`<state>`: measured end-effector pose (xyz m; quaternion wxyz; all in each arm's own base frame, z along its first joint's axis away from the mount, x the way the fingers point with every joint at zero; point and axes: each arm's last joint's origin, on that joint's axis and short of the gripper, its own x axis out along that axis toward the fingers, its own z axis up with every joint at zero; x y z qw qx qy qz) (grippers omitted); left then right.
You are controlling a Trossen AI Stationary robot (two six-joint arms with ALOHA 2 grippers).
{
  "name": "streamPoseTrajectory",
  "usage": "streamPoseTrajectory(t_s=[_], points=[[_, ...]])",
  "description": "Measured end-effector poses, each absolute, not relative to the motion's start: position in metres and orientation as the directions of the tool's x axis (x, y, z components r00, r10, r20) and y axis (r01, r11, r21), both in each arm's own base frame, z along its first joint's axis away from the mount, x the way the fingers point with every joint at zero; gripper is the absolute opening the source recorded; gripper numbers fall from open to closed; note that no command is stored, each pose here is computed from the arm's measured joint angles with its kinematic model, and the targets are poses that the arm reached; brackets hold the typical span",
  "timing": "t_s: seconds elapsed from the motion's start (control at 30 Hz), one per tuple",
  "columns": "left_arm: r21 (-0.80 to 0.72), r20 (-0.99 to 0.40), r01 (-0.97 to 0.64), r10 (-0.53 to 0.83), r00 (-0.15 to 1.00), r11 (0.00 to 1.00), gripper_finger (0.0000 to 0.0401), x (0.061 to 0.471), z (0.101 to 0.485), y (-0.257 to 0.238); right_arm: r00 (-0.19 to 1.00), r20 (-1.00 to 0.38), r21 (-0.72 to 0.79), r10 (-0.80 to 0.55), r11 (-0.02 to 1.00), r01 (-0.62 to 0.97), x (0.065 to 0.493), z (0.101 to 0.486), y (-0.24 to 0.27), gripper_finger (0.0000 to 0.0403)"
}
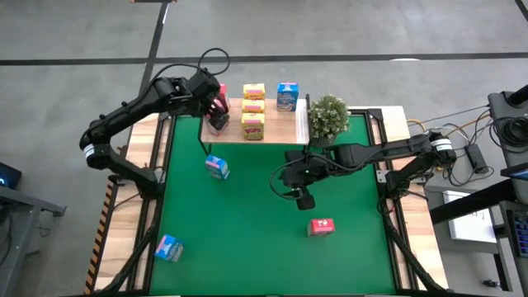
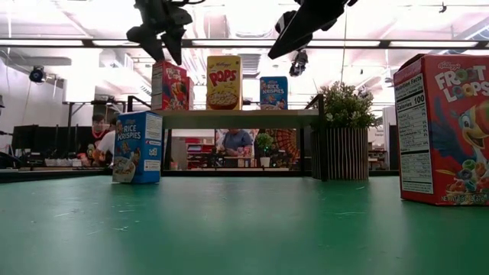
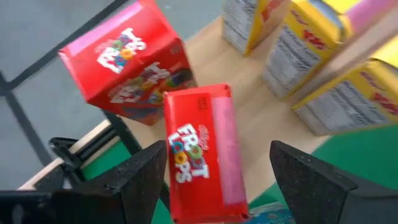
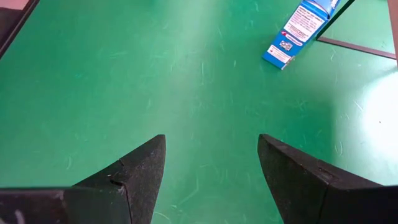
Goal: Stack cereal on shelf
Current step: Put the top red cereal box on the shelf aligned with the other red cereal box
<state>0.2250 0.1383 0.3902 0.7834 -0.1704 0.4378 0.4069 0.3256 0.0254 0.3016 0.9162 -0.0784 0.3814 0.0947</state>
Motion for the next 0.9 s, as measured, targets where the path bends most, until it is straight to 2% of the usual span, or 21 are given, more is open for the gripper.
streamPoseTrajectory(t_s=[0.37, 0.9], points=[[0.116, -0.822, -0.785, 0.503, 0.269, 0.609, 0.0228, 0.226, 0.389, 0.14, 0.677, -0.727, -0.06, 0.112, 0.972, -0.226, 0.324, 0.294, 0.025, 0.0244], [0.145, -0.812, -0.794, 0.529, 0.245, 0.59, 0.0225, 0.226, 0.388, 0.141, 0.67, -0.733, -0.037, 0.112, 0.978, -0.204, 0.323, 0.289, 0.025, 0.0244]])
